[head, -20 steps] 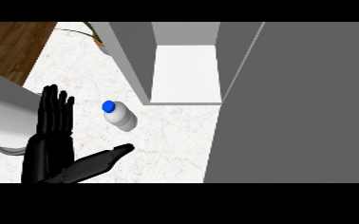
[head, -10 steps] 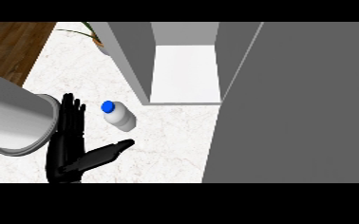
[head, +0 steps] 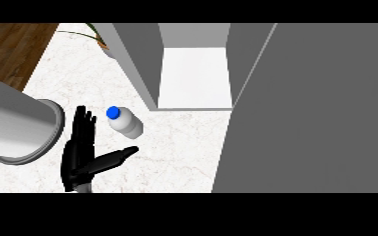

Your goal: Pick up the bottled water, place it into the cabinet and close the cabinet

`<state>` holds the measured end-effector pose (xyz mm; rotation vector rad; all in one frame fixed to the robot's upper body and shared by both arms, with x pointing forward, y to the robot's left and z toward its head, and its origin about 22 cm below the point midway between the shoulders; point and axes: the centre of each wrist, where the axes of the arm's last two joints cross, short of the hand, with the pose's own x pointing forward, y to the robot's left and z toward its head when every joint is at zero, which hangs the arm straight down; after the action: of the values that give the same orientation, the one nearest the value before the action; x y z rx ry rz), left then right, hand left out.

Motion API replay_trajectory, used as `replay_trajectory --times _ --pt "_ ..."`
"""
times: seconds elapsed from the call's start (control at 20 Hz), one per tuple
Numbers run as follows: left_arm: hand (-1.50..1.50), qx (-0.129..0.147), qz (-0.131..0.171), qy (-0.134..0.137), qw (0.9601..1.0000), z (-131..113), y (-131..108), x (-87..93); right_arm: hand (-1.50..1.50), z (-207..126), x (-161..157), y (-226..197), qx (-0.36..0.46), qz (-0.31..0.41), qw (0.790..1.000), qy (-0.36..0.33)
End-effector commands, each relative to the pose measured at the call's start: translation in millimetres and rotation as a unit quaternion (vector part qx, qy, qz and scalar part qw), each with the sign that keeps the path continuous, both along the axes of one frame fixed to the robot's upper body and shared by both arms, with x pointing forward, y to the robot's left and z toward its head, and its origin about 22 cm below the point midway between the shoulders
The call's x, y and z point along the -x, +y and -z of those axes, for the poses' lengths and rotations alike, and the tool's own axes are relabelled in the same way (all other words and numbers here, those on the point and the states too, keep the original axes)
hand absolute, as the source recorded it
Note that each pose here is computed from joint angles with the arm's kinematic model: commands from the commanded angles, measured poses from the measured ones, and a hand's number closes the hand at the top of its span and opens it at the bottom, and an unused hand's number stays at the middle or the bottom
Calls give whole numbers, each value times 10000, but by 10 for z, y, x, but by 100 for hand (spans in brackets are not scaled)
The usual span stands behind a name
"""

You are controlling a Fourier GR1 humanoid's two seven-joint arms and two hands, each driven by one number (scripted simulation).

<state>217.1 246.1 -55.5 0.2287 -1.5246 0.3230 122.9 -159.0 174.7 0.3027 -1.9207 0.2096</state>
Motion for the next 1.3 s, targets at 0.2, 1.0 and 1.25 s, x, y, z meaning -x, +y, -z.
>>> replay_trajectory --times 0.2,1.0,1.25 --pt "-150 49 -51 -82 9999 553 164 -17 -150 -97 205 -74 159 339 9987 -356" --pt "-150 367 -326 -553 9973 747 73 -573 -150 -142 82 -76 276 357 9984 -328" --pt "-150 335 -404 -761 9957 794 59 -643 -150 -140 222 -139 342 263 9986 -315"
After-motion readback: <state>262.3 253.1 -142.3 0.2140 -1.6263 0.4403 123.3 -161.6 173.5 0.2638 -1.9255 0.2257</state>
